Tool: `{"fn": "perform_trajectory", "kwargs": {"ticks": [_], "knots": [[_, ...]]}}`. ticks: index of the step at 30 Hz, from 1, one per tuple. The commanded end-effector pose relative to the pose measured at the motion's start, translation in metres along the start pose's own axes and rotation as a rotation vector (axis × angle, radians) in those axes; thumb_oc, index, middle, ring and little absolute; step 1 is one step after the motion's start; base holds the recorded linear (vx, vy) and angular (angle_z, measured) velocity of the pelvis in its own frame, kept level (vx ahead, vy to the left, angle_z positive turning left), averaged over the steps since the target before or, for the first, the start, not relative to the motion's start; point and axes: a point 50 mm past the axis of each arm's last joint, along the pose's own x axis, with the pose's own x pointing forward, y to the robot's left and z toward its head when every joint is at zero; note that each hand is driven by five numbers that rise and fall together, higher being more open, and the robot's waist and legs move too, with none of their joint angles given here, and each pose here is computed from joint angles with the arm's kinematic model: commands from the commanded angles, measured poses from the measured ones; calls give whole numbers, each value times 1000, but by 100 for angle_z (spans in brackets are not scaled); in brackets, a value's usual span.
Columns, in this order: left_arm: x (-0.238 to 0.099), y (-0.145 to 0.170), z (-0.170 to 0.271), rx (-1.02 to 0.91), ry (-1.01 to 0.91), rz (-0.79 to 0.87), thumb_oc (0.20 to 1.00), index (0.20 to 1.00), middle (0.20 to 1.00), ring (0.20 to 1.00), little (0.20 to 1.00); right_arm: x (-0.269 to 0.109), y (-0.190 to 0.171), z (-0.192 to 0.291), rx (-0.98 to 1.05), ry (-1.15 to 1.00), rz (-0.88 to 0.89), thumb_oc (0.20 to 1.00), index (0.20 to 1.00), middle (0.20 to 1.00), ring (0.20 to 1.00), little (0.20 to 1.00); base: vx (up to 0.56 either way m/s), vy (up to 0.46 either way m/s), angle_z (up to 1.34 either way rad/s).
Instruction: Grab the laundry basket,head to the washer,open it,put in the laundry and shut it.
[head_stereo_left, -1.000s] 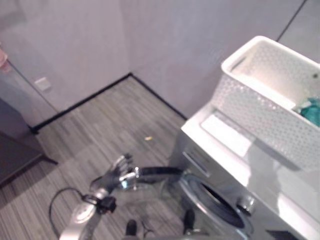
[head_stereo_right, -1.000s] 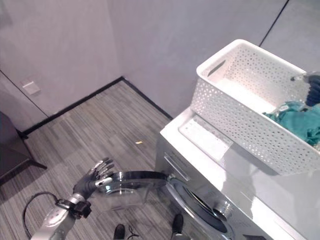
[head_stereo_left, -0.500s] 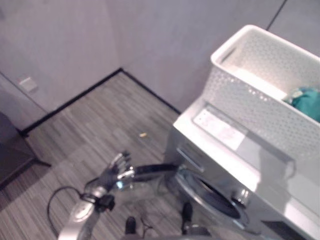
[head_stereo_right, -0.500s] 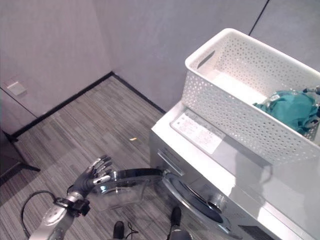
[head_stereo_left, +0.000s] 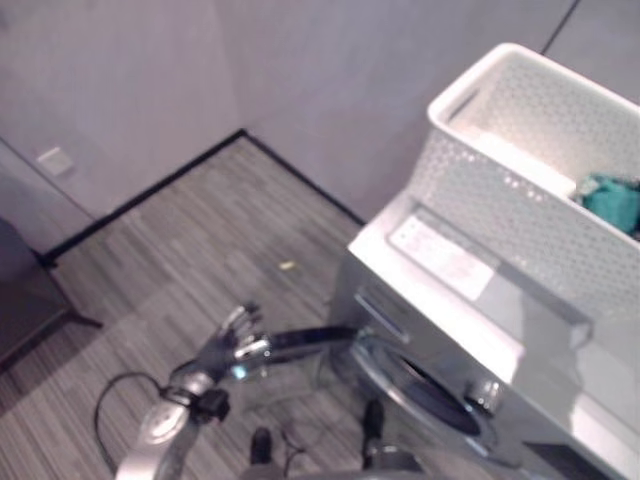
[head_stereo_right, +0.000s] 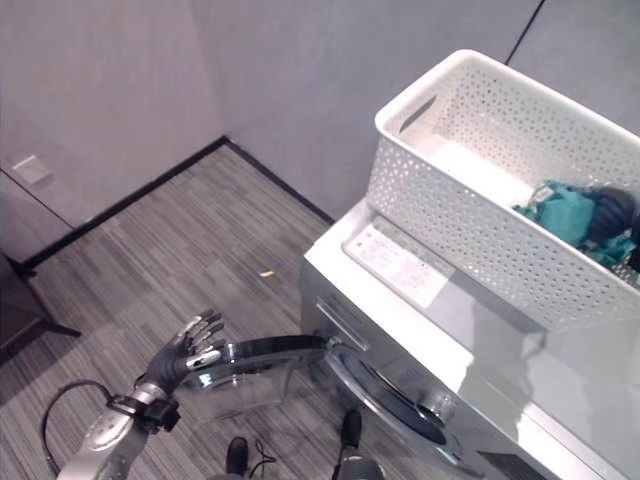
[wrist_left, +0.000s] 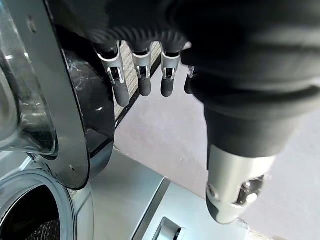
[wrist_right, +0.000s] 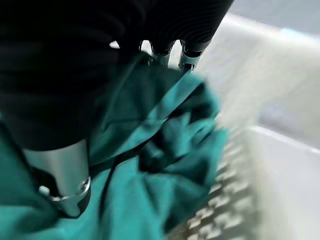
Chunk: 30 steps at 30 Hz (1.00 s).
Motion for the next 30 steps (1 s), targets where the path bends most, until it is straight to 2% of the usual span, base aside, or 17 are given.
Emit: {"fn": "perform_trajectory", "kwargs": {"ticks": [1, 4, 5, 6, 7, 9, 10, 11, 12, 13, 14, 20, 27, 30], "knots": [[6, -13, 22, 71, -83, -102, 1000, 1000, 1000, 1000, 1000, -3, -21, 9, 73, -55, -94, 1000, 1000, 1000, 1000, 1000, 0, 0, 0], [4, -12, 23, 72, -86, -93, 1000, 1000, 1000, 1000, 1000, 2, -5, 13, 89, -67, -51, 1000, 1000, 1000, 1000, 1000, -23, -9, 4], [4, -12, 23, 70, -90, -91, 1000, 1000, 1000, 1000, 1000, 5, 2, 14, 95, -70, -30, 890, 890, 890, 890, 890, 0, 0, 0], [3, -12, 25, 72, -94, -88, 1000, 1000, 1000, 1000, 1000, 8, 12, 17, 96, -77, -1, 699, 699, 699, 699, 699, -54, -18, 1], [2, -10, 26, 71, -99, -80, 1000, 1000, 1000, 1000, 1000, 12, 31, 21, 116, -90, 48, 200, 200, 200, 200, 200, -68, -16, 0], [0, -9, 28, 75, -105, -69, 1000, 1000, 1000, 1000, 1000, 18, 58, 28, 147, -103, 99, 200, 200, 200, 200, 200, -51, -10, 1], [0, -8, 28, 77, -103, -70, 1000, 1000, 1000, 1000, 1000, 18, 59, 27, 149, -102, 100, 200, 200, 200, 200, 200, -44, -17, 2], [-1, -7, 30, 74, -109, -61, 1000, 1000, 1000, 1000, 1000, 22, 86, 30, 161, -90, 151, 200, 200, 200, 200, 200, -32, -12, 2], [-1, -7, 30, 77, -107, -61, 1000, 1000, 1000, 1000, 1000, 22, 87, 30, 163, -90, 151, 200, 200, 200, 200, 200, -47, -19, 2], [0, -7, 32, 76, -113, -59, 1000, 1000, 1000, 1000, 1000, 27, 105, 30, 171, -60, 180, 200, 200, 200, 200, 200, -47, -15, 1], [0, -5, 34, 80, -125, -40, 1000, 1000, 1000, 1000, 1000, 33, 139, 28, 206, -1, 231, 200, 200, 200, 200, 200, -47, -14, 2], [-1, 4, 38, 79, -145, 20, 1000, 1000, 1000, 1000, 1000, 39, 181, 49, 329, 21, 214, 200, 200, 200, 200, 200, -17, -9, 3], [-2, 6, 39, 77, -159, 40, 1000, 1000, 1000, 1000, 1000, 37, 174, 51, 356, 9, 109, 200, 200, 200, 200, 200, 2, 1, -2], [-2, 7, 39, 80, -164, 45, 1000, 1000, 1000, 1000, 1000, 32, 152, 42, 352, -1, -1, 200, 200, 200, 200, 200, 15, 5, -2]]}}
